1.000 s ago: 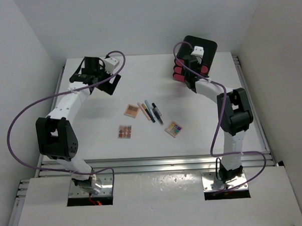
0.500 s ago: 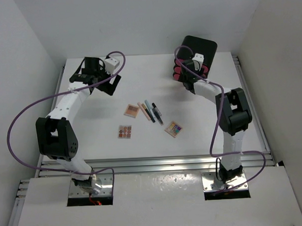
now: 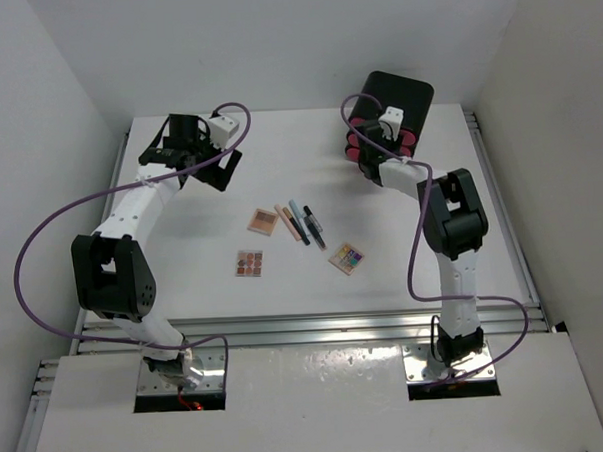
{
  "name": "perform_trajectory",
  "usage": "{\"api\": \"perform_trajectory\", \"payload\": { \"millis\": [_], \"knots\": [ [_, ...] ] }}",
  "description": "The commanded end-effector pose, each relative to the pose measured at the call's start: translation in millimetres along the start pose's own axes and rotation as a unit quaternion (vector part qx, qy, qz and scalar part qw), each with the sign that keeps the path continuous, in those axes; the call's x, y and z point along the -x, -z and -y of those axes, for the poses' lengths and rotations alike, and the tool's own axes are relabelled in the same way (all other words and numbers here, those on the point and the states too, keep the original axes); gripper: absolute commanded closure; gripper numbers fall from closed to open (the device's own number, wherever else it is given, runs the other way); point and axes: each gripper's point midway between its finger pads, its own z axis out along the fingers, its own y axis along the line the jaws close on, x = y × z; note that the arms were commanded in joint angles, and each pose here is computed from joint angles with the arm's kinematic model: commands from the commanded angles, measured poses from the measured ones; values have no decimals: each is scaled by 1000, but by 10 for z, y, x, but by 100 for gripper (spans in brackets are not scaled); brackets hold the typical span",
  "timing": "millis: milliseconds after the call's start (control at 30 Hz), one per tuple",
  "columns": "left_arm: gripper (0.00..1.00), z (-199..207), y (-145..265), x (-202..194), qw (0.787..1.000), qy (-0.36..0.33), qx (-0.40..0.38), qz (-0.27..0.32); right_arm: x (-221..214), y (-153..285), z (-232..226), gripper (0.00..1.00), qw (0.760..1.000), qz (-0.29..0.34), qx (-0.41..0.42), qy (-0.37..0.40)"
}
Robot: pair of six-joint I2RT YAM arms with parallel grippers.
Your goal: Organize the makeup
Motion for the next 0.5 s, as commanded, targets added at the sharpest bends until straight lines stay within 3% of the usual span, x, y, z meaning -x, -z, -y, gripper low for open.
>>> {"api": "perform_trajectory", "payload": {
  "millis": [0,400,467],
  "knots": [
    [3,-3,56,112,1000,-10,2,16,389,0,-82,46,998,52,0,-23],
    [3,-3,56,112,1000,-10,2,16,423,15,-151,46,997,66,15,-24],
    [3,-3,56,112,1000,-10,2,16,429,-6,-135,53,997,67,9,-26]
  ]
}}
